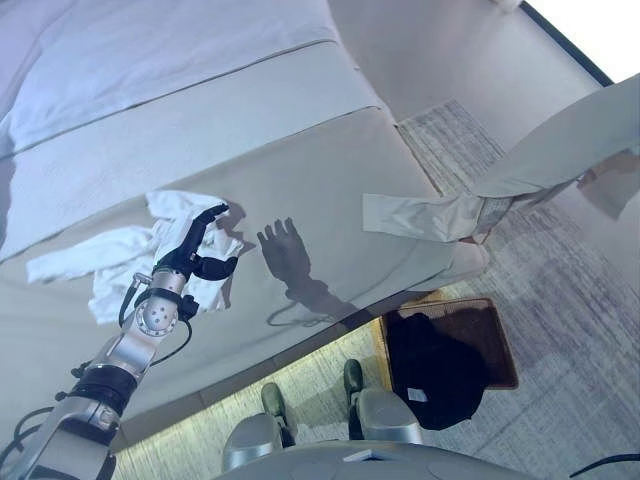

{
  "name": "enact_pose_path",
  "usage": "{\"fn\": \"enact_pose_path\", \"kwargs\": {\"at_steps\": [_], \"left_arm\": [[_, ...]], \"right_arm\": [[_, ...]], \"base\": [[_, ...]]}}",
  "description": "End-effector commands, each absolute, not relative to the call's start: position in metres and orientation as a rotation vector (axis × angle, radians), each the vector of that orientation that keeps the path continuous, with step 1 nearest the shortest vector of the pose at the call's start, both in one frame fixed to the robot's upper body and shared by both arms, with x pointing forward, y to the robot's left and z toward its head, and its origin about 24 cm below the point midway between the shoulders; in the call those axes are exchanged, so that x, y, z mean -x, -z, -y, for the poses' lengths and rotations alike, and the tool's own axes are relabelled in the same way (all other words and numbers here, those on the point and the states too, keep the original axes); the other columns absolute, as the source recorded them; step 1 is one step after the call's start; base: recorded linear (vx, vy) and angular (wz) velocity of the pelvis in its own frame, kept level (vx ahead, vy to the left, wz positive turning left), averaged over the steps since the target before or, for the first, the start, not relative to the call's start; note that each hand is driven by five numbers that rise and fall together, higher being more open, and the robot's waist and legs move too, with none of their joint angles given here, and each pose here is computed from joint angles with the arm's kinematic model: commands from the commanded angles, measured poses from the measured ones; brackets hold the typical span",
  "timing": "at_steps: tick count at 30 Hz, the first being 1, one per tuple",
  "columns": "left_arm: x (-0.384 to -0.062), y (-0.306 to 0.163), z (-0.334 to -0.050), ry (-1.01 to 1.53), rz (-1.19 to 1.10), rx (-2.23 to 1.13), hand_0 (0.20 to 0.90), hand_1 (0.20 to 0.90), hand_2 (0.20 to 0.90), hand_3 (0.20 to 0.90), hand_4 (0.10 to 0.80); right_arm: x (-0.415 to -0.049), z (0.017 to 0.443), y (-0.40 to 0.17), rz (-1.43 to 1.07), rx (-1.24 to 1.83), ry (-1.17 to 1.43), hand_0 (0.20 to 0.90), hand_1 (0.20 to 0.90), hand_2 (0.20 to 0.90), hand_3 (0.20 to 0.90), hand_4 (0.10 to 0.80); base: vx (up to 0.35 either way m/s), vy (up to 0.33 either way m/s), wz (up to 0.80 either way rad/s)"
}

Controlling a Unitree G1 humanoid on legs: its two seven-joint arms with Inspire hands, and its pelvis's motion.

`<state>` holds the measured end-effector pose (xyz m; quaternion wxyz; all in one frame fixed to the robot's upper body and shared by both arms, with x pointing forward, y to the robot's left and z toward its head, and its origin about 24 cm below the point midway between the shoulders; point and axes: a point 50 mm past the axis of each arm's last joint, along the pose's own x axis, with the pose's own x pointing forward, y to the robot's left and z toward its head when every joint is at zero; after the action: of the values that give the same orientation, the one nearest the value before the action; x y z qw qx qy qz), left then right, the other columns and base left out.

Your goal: Pick up the clothes from the bed and place them into the basket

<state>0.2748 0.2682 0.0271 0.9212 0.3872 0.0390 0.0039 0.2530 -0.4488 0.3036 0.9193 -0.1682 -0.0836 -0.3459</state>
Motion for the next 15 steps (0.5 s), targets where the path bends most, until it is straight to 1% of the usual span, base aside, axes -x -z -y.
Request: {"fn": "enact_pose_path", "kwargs": {"at_steps": [1,8,15], "left_arm": [[-0.265,-0.028,-0.271,-0.009,-0.015,-0.768,0.900,0.900,0.900,0.900,0.800],[-0.266,-0.023,-0.271,-0.001,-0.031,-0.762,0.900,0.900,0.900,0.900,0.800],[-0.268,-0.020,-0.267,0.015,-0.038,-0.750,0.900,0.900,0.900,0.900,0.800]], "right_arm": [[-0.211,0.444,-0.368,0.424,0.529,0.774,0.300,0.300,0.300,0.200,0.100],[-0.191,0.453,-0.359,0.414,0.518,0.760,0.300,0.300,0.300,0.200,0.100],[-0.188,0.461,-0.332,0.332,0.532,0.716,0.300,0.300,0.300,0.200,0.100]], "base": [[-0.021,-0.008,-0.32],[-0.001,0.011,-0.33],[0.014,0.007,-0.20]]}}
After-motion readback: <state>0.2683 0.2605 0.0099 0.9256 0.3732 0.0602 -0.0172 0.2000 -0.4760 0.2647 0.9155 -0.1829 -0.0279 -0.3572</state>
